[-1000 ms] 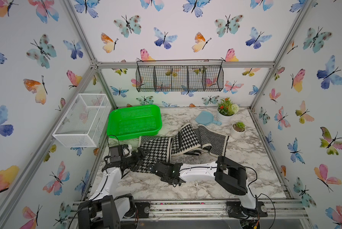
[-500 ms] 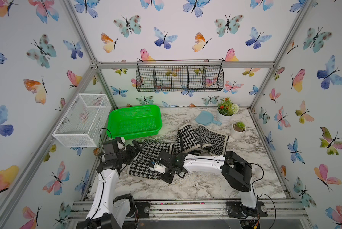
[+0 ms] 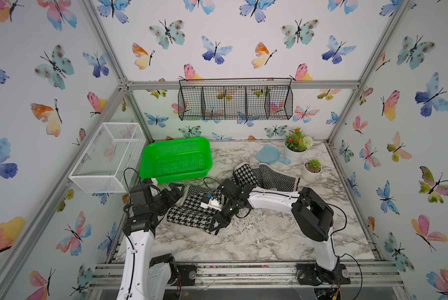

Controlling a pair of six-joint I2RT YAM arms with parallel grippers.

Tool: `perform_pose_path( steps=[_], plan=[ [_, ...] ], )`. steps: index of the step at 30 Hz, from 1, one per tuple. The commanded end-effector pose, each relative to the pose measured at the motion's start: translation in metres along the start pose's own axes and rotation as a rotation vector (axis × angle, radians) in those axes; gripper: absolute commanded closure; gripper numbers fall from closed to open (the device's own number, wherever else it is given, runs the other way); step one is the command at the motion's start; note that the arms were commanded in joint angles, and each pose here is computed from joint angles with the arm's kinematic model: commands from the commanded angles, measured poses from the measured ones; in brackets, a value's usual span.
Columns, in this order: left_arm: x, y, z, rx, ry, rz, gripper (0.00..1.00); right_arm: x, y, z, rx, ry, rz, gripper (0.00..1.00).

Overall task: Roll up the scarf and place it into the basket
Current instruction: Roll the scarf at the center of the board.

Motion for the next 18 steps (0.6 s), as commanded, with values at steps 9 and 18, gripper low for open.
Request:
perform_pose_path(
  steps=[9,18],
  plan=[
    [0.006,-0.020,0.007,-0.050,0.048,0.139,0.02,0.014,-0.045,-0.006,-0.196,-0.021,-0.122,0.94],
    [0.008,-0.022,0.038,-0.055,0.122,0.273,0.02,0.016,-0.081,-0.014,-0.288,-0.072,-0.047,0.90]
  ],
)
Point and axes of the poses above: each gripper's point midway between its finger pads, its own x axis back along the fingers, its own y axis along the line the jaws close on, z = x × y, the point moved 4 cm from there along x, back along the fingers, and after that the axes turned 4 degrees about -x, right-handed, at the moved point
